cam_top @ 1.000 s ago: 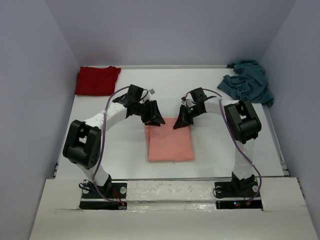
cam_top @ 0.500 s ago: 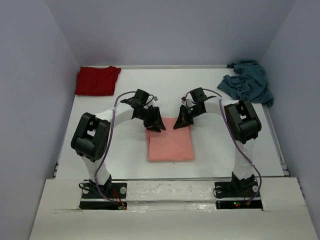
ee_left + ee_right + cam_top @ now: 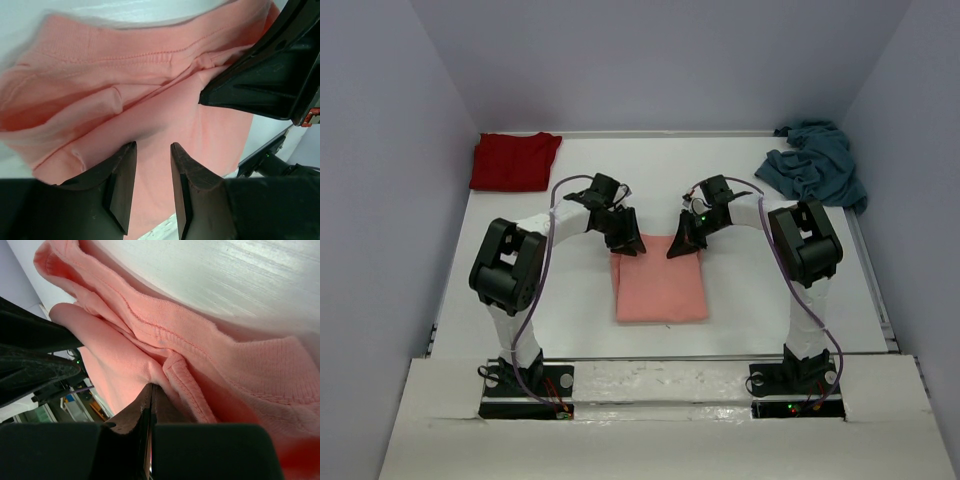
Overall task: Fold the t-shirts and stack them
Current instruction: Fold the tshirt
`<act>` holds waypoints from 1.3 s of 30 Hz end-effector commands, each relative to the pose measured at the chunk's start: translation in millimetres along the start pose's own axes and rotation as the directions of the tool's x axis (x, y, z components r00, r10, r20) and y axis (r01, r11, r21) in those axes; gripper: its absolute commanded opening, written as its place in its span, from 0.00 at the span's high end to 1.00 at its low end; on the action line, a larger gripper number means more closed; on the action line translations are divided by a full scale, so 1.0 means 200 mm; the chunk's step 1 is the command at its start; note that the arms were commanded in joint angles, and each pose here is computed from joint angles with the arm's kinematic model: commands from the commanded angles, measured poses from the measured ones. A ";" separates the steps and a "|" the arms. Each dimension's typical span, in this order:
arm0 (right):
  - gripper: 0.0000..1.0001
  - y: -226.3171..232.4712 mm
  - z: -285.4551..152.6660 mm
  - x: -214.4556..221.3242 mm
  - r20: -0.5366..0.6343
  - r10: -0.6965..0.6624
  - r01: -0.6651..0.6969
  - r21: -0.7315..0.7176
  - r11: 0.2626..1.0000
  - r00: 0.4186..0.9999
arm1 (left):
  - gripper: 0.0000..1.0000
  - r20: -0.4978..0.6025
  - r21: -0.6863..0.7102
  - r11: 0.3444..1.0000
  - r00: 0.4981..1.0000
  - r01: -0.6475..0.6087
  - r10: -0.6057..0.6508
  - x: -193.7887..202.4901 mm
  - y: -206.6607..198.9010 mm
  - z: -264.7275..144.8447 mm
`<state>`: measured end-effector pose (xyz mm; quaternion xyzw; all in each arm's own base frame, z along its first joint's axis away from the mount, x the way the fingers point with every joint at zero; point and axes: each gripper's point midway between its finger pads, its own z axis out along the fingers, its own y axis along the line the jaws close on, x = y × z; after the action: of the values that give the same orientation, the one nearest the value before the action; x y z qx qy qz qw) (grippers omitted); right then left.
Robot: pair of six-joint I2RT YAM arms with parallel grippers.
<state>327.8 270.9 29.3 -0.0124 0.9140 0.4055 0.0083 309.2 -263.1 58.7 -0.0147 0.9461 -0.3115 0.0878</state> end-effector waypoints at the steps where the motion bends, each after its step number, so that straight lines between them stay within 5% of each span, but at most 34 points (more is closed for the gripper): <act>1: 1.00 -0.04 -0.01 -0.04 0.036 -0.046 0.044 0.062 0.997 0.998 | 0.57 0.071 -0.077 0.997 0.997 -0.003 0.008 -0.11 0.07 -0.05; 16: 1.00 -0.04 -0.02 -0.02 0.037 -0.051 0.048 0.065 0.997 0.998 | 0.57 0.133 -0.345 0.929 0.987 0.134 -0.093 -0.16 0.53 -0.17; 24: 1.00 -0.03 -0.02 -0.03 0.038 -0.050 0.048 0.064 0.997 0.998 | 0.56 0.245 -0.173 0.982 0.969 0.071 -0.027 -0.30 0.25 -0.42; 33: 1.00 -0.02 -0.02 -0.03 0.038 -0.050 0.048 0.057 0.997 0.998 | 0.56 0.106 -0.037 0.996 0.992 0.078 -0.073 -0.03 0.20 -0.35; 34: 0.98 -0.01 -0.03 -0.05 0.042 -0.055 0.053 0.052 0.997 0.998 | 0.56 0.101 -0.019 0.997 0.993 0.070 -0.068 -0.01 0.20 -0.33; 37: 0.61 0.03 -0.05 -0.07 0.049 -0.062 0.060 0.049 0.997 0.997 | 0.56 0.074 0.036 0.998 0.996 0.044 -0.046 0.06 0.19 -0.31; 39: 0.58 0.10 -0.09 -0.10 0.075 -0.091 0.089 0.032 0.996 0.993 | 0.54 0.067 0.050 0.999 0.998 0.013 -0.016 0.09 0.18 -0.30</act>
<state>329.5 274.1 37.8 -0.0182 0.9105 0.4129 0.0091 293.0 -184.6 65.2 -0.0761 0.9503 -0.2831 0.1050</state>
